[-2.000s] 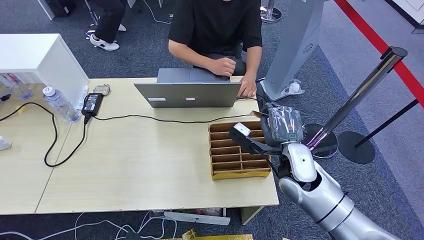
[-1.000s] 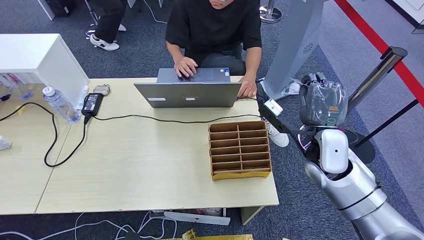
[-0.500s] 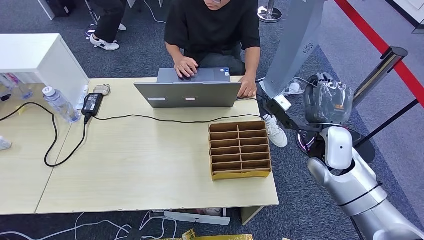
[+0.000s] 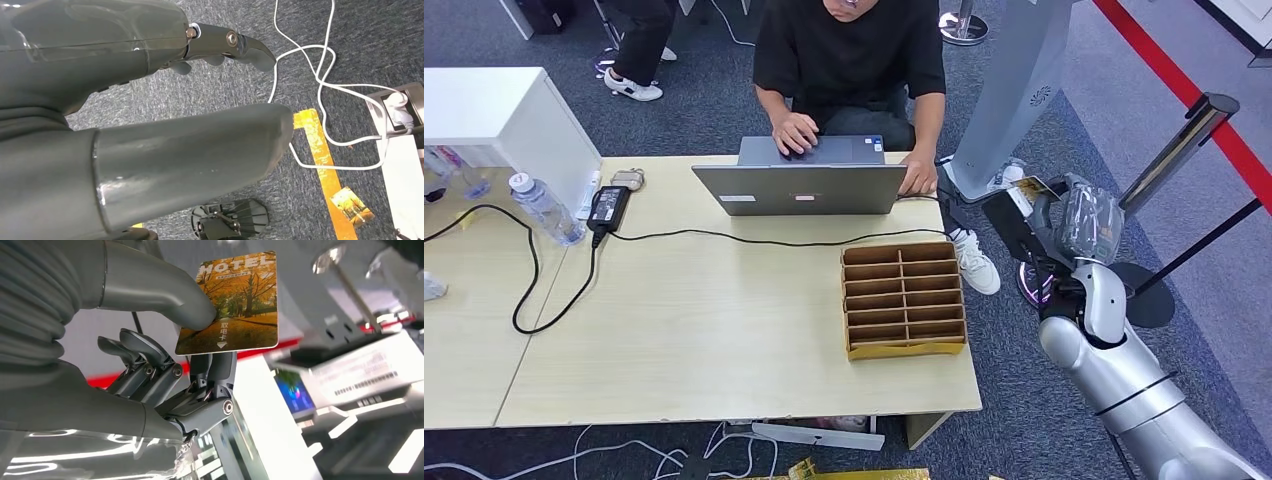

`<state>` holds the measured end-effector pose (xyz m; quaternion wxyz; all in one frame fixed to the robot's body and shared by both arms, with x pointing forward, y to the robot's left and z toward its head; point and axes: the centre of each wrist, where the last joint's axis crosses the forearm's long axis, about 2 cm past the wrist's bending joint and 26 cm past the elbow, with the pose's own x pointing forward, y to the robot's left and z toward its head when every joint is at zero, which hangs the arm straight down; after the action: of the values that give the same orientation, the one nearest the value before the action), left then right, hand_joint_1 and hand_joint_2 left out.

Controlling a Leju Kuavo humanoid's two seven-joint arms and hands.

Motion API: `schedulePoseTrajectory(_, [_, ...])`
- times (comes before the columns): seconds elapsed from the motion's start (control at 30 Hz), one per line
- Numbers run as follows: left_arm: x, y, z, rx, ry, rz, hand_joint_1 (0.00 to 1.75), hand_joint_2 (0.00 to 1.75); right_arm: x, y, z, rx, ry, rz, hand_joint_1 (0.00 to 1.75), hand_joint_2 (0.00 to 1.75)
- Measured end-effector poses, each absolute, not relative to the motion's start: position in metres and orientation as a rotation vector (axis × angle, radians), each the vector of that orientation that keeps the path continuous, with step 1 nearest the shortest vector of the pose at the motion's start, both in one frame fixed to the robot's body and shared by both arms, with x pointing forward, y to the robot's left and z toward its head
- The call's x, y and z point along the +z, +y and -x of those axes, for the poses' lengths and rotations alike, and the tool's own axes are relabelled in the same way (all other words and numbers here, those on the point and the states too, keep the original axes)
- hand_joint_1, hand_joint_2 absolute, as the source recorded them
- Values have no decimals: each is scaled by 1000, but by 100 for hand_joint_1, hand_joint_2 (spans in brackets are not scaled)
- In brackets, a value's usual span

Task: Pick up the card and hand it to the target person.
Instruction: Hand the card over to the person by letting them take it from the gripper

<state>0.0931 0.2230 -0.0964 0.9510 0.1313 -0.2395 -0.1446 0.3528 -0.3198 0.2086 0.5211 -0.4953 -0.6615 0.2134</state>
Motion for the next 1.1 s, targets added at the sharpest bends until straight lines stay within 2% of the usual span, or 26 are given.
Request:
schedulePoseTrajectory(0.23, [-95,223,-98,-300,-497,-269,0,0,198,-321,-354,434,-1577,1066,175,175])
schedulePoseTrajectory(1.1, [-93,209,-100,-381,-504,-255,0,0,177,-357,-332,385,-1448,1125,174,175])
